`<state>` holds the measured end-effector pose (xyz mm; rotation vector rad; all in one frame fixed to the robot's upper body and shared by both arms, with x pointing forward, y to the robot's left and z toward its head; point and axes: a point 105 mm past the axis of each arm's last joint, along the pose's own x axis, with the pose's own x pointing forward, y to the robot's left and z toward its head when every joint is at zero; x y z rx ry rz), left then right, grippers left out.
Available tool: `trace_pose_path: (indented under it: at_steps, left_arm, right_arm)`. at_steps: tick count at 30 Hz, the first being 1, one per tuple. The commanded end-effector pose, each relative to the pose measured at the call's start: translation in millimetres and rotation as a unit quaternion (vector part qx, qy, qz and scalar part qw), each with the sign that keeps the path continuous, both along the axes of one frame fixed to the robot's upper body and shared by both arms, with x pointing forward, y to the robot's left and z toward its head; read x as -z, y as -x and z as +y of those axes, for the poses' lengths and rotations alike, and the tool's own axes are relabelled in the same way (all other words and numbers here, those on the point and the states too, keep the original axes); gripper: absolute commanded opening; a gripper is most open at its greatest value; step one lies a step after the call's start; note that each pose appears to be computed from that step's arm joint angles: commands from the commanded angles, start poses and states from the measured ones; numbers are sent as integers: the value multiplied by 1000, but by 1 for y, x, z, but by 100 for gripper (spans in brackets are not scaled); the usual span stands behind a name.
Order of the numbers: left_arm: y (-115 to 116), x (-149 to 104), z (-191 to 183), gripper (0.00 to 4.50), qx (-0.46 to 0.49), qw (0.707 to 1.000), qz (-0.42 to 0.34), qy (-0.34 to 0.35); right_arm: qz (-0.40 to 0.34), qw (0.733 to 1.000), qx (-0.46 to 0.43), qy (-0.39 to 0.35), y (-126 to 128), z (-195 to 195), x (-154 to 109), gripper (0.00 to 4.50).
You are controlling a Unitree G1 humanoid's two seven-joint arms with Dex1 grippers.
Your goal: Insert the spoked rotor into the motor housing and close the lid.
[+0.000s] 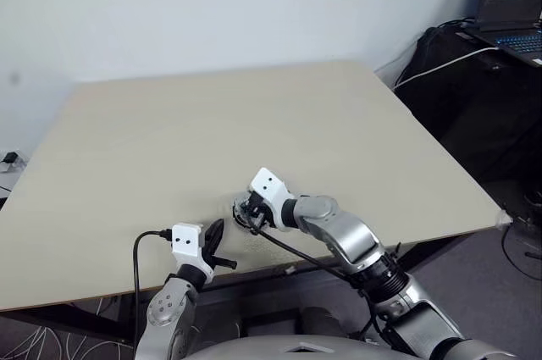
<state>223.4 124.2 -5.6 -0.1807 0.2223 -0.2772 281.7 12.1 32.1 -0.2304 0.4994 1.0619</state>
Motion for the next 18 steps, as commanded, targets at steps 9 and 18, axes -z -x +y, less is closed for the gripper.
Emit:
trace_pose_path:
  at_steps: [9,18]
  left_arm:
    - [-6,-19,-1,0,-3,1000,-30,3]
    - [-5,-20,-2,0,-3,1000,-30,3]
  right_arm:
    - [10,1000,20,-1,-8,8,12,3]
    - [10,999,34,-26,-8,11,14,3]
